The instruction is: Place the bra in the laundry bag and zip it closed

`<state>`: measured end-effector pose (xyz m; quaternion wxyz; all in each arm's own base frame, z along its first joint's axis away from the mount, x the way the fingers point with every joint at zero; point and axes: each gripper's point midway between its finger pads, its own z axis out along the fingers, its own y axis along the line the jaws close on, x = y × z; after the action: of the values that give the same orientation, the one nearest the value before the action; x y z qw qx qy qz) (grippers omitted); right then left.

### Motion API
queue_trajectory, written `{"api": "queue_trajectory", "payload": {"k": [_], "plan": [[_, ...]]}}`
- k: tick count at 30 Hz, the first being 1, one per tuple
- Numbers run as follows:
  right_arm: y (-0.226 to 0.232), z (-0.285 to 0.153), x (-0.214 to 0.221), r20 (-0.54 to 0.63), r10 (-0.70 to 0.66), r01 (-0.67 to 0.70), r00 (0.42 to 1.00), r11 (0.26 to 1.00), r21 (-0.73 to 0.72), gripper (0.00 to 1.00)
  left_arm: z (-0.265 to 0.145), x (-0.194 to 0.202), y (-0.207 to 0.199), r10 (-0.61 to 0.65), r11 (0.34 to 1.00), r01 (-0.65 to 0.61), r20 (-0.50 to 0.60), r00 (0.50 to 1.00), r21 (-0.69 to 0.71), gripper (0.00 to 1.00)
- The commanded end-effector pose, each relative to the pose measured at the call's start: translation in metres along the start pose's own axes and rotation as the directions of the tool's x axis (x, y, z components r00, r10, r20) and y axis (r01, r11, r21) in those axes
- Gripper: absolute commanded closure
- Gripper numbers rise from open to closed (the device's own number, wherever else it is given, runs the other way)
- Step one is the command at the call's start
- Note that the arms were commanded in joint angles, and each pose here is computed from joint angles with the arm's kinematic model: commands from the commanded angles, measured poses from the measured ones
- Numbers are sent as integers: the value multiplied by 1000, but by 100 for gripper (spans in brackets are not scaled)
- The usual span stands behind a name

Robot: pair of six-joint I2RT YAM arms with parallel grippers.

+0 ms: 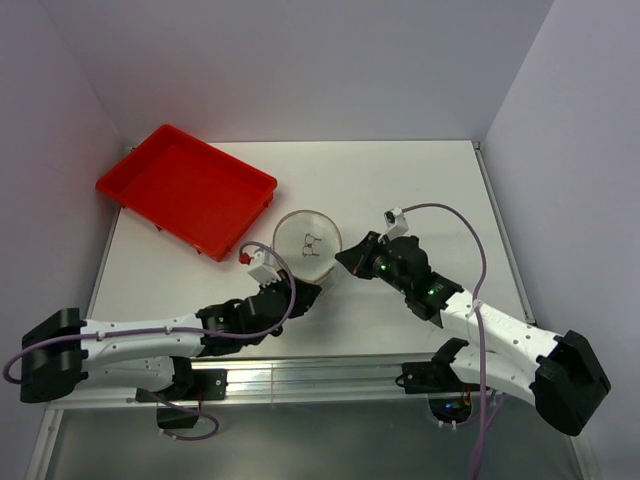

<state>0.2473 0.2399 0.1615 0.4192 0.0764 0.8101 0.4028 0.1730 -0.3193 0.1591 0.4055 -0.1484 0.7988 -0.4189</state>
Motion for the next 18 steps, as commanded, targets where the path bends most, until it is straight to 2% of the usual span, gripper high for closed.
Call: {"api": "queue_trajectory", "payload": {"k": [1, 5, 10, 15, 16, 17, 18], "plan": [[3, 6, -19, 16, -67, 67, 998, 998, -2, 100, -14, -13, 23, 69, 996, -67, 37, 997, -61, 100], [3, 10, -30, 3, -107, 107, 994, 994, -2, 100, -29, -27, 41, 131, 986, -123, 60, 990, -115, 100], [-4, 22, -49, -12, -156, 156, 988, 987, 28, 100, -43, -38, 51, 142, 983, -131, 76, 987, -127, 100], [19, 42, -79, -43, -255, 256, 966, 967, 14, 100, -40, -23, 37, 123, 992, -123, 26, 992, -27, 100], [15, 50, -72, -93, -258, 261, 962, 965, 19, 97, -38, -21, 34, 123, 992, -123, 20, 992, -17, 100], [22, 51, -79, -94, -265, 268, 960, 963, 17, 90, -32, -18, 26, 105, 994, -105, 26, 994, 4, 100], [25, 50, -81, -82, -262, 264, 962, 964, 14, 65, -30, -18, 19, 97, 995, -98, 26, 995, 18, 100]]}}
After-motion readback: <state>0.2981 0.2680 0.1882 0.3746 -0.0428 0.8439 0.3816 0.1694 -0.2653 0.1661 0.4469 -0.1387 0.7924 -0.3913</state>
